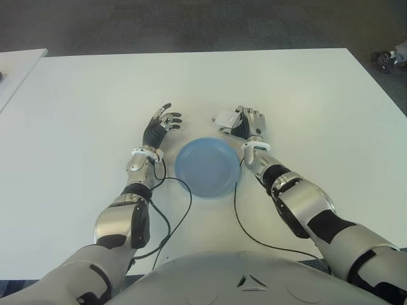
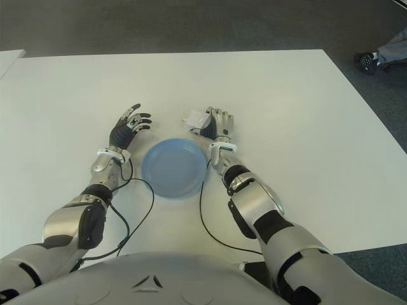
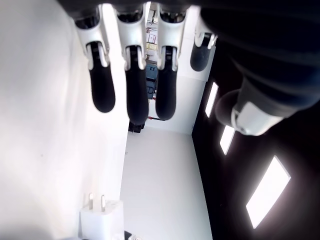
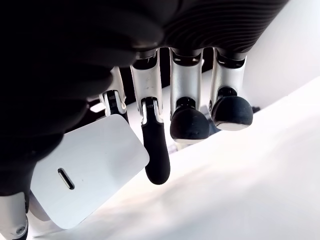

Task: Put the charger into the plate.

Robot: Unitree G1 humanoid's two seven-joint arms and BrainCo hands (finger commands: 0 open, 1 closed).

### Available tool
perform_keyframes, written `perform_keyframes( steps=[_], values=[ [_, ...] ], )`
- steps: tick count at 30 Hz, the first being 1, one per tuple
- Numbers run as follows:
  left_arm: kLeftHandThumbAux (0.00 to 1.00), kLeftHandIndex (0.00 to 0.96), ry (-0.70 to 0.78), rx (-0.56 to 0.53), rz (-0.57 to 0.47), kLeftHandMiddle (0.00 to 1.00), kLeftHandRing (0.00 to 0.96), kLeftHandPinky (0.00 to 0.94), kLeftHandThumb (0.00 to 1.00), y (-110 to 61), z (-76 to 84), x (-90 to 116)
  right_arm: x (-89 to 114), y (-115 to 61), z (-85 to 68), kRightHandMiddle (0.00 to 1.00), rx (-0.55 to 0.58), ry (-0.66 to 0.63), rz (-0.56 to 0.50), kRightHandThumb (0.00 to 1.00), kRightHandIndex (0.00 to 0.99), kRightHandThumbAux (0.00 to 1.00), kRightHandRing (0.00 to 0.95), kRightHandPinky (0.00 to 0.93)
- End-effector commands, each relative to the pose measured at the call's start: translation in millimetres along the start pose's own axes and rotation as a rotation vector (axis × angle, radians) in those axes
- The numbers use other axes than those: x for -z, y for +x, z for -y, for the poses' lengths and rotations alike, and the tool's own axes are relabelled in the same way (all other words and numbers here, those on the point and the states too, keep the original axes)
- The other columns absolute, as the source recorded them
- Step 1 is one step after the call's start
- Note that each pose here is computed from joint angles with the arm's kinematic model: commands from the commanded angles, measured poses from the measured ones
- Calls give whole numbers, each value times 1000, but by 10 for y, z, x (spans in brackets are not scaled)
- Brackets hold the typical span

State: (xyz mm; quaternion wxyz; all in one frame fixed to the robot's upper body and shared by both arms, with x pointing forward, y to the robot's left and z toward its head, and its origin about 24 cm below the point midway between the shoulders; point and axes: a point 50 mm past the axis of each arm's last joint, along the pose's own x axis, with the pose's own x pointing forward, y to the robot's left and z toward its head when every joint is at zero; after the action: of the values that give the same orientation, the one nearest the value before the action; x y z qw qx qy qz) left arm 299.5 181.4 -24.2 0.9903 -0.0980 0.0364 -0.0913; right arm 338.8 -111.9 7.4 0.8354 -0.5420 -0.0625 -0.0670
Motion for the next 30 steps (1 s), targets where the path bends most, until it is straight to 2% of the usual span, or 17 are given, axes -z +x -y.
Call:
perform_keyframes(
  steps=[1,6,14,30],
  values=[
    [511,144,-40,-6,-98,369,395,402,150,-112,7,200,-97,252,283,551,128,41,43,850,403,677,859,864],
    [505,141,-44,-7,-105,375,398,405,136,-108,3,202,-148,376,478,553,200,49,125,852,403,677,865,867],
    [502,133,-40,-9,-108,381,402,406,116,-96,7,197,-164,465,706,554,265,23,255,854,404,677,873,871],
    [506,132,-35,-14,-117,392,407,412,102,-95,-11,195,-112,476,869,552,322,-103,383,854,404,676,877,870]
  ],
)
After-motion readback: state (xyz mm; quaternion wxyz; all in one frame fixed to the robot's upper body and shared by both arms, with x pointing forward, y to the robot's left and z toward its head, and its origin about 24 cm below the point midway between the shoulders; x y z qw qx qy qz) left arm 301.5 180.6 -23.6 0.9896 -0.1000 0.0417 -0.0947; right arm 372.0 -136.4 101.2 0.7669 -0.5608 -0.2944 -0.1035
